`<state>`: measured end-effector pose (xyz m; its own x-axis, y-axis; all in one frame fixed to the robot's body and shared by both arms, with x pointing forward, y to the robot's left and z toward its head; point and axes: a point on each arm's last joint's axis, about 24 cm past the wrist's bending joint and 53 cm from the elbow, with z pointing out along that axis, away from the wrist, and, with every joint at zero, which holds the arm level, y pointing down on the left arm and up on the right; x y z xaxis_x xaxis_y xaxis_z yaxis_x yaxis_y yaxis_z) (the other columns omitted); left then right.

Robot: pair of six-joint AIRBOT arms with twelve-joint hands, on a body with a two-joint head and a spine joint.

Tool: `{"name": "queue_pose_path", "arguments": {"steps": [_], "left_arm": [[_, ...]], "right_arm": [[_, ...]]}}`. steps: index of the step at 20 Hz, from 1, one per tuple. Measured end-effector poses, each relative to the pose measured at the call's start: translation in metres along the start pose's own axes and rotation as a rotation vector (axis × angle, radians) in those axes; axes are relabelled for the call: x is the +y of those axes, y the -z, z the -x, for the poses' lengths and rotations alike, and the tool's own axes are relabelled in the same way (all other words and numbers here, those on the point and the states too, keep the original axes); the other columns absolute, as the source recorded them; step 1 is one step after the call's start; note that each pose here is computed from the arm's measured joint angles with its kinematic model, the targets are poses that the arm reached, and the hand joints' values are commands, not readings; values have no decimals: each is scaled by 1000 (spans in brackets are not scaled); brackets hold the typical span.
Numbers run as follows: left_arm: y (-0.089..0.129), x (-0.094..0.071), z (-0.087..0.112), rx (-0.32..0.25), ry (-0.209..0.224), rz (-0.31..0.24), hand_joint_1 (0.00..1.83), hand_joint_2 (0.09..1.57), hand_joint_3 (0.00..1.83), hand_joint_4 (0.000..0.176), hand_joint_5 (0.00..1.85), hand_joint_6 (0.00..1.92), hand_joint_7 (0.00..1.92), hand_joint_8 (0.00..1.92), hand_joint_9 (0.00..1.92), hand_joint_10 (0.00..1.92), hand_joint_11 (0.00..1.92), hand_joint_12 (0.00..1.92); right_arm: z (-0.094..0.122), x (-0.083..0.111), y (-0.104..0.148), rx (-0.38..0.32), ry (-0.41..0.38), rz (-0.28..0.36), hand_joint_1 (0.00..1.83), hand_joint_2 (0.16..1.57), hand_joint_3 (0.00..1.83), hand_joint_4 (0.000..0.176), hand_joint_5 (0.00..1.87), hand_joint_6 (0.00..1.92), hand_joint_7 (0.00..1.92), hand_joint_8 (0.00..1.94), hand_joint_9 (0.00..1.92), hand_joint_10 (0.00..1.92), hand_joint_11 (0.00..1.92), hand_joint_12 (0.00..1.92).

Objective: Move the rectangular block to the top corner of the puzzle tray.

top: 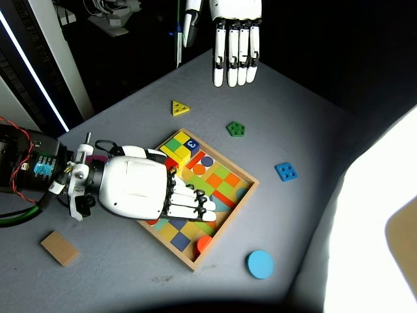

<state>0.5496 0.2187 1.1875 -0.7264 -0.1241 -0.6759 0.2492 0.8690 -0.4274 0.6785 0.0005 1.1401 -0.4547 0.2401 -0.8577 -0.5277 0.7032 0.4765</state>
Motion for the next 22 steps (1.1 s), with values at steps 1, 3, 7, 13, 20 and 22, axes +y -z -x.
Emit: {"name": "queue_pose_path", "arguments": {"steps": [1, 3, 7, 13, 20, 22], "left_arm": [[0, 0, 0, 0, 0, 0, 103, 1327, 0, 0, 83, 0, 113, 0, 97, 0, 0, 298], [0, 0, 0, 0, 0, 0, 109, 1324, 0, 0, 56, 0, 88, 0, 72, 0, 0, 222], [0, 0, 0, 0, 0, 0, 77, 1318, 0, 0, 35, 2, 62, 1, 41, 3, 0, 125], [0, -1, 0, 0, -1, -1, 61, 1316, 1, 0, 33, 0, 57, 0, 41, 0, 0, 116], [0, 0, 0, 0, -1, -1, 68, 1318, 0, 0, 33, 2, 49, 1, 39, 2, 0, 113], [0, -1, 0, 0, -1, -1, 76, 1318, 0, 0, 33, 1, 45, 0, 30, 0, 0, 94]], "right_arm": [[1, -2, 0, -2, -1, -3, 0, 1183, 0, 0, 698, 1, 221, 8, 20, 4, 0, 0], [3, -6, -1, -6, -1, -12, 0, 1185, 1, 0, 692, 0, 211, 2, 16, 2, 0, 0], [11, -16, -1, -19, -14, -33, 0, 1184, 1, 0, 699, 4, 243, 13, 39, 11, 0, 0], [17, -26, -1, -28, 6, -52, 0, 1191, 3, 0, 697, 4, 228, 2, 28, 5, 0, 0], [27, -41, 1, -48, 13, -81, 0, 1191, 2, 0, 688, 0, 210, 0, 37, 7, 0, 0], [30, -45, 0, -55, 15, -89, 0, 1190, 2, 0, 697, 4, 231, 11, 38, 6, 0, 0]]}}
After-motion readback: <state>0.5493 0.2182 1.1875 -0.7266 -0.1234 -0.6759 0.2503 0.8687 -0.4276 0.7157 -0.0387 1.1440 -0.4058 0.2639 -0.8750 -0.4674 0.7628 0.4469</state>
